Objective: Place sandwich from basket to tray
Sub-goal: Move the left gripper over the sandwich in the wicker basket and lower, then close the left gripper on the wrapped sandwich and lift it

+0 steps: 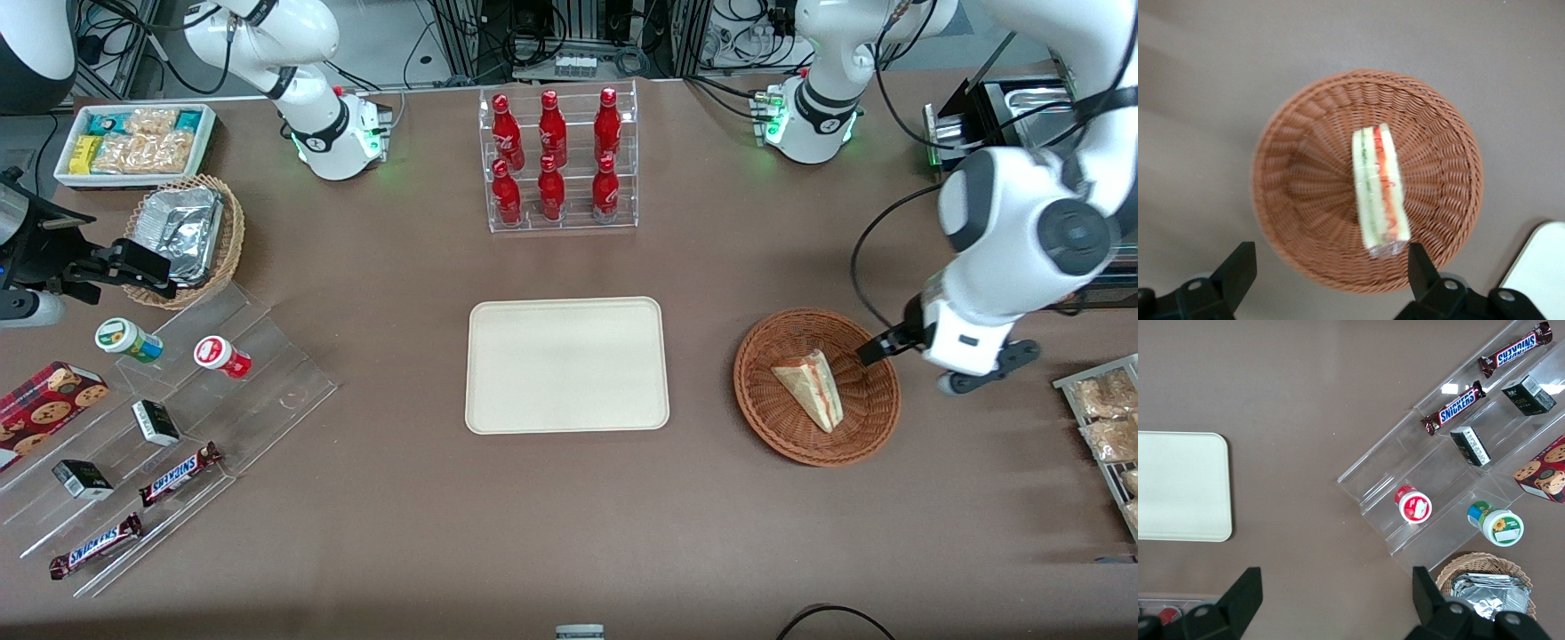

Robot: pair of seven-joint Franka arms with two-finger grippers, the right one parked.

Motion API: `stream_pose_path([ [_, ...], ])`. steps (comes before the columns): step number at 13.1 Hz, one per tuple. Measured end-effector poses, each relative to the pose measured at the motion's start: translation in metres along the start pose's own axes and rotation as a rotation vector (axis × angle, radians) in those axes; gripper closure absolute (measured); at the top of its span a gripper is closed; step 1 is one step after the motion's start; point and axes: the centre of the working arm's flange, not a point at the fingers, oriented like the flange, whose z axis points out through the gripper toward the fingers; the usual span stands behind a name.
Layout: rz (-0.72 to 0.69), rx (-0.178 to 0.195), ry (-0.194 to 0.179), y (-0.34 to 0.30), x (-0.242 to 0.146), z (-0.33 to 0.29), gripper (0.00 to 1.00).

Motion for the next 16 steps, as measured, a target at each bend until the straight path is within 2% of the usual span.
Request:
stream_pose_path([
  [3, -0.072, -0.017, 0.013, 0.03, -0.018, 0.048, 0.0],
  [7, -0.091, -0.048, 0.045, 0.021, -0.033, 0.096, 0.0],
  [12, -0.095, -0.051, 0.044, 0.017, -0.036, 0.125, 0.0],
  [14, -0.108, -0.058, 0.05, 0.018, -0.035, 0.128, 0.04],
  [15, -0.116, -0.063, 0.055, 0.019, -0.034, 0.127, 0.11],
  [16, -0.127, -0.073, 0.066, 0.022, -0.03, 0.123, 0.23],
])
